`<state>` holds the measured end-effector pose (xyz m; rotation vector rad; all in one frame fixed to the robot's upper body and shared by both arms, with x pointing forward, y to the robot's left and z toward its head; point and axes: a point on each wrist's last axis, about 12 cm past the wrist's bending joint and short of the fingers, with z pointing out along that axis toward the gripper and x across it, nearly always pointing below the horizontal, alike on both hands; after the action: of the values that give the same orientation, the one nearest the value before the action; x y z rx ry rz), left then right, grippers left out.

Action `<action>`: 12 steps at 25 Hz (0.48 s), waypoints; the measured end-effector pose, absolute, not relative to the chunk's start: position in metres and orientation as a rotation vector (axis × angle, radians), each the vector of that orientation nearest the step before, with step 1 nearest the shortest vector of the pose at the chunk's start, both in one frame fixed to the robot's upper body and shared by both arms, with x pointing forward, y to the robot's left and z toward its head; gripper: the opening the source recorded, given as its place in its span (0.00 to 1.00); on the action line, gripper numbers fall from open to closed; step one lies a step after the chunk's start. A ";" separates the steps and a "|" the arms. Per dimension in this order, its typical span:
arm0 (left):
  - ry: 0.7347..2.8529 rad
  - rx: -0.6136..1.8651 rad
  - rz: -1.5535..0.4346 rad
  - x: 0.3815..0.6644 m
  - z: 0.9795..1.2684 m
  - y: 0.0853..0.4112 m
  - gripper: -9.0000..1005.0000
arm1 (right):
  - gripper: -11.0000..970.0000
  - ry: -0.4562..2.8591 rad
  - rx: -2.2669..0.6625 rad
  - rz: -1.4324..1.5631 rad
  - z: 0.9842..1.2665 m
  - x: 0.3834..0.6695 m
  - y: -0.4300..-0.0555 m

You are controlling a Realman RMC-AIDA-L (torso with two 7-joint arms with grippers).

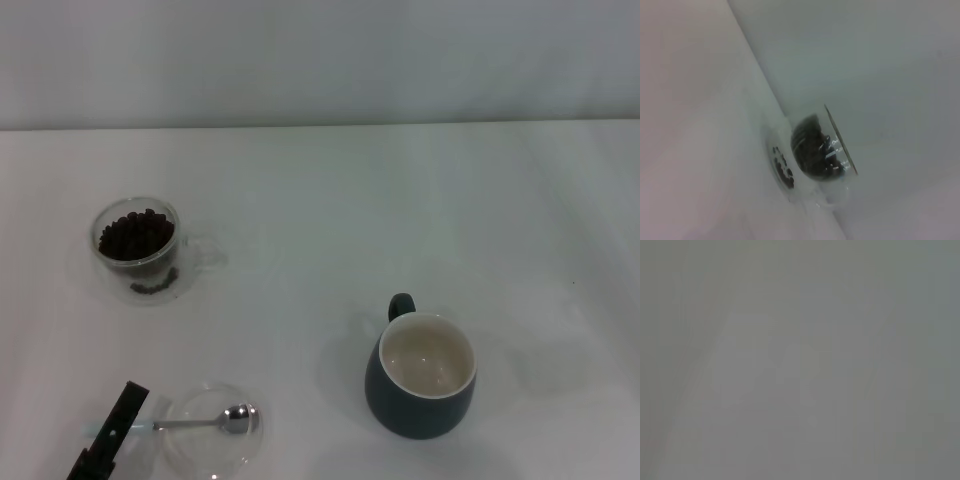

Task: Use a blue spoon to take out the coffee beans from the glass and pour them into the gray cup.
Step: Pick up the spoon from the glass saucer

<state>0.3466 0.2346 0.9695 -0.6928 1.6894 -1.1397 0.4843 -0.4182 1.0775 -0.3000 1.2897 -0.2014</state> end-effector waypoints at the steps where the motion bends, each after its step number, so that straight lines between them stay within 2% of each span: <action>1: 1.691 -0.692 -1.141 0.347 0.969 0.234 0.87 | 0.66 1.290 -0.300 -0.202 1.077 0.484 -0.418; 12: 1.692 -0.678 -1.139 0.343 0.970 0.233 0.87 | 0.66 1.282 -0.289 -0.203 1.077 0.478 -0.419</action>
<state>0.3432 0.2335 0.9698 -0.6779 1.6919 -1.1390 0.4785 -0.4194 1.0766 -0.2890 1.2815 -0.2028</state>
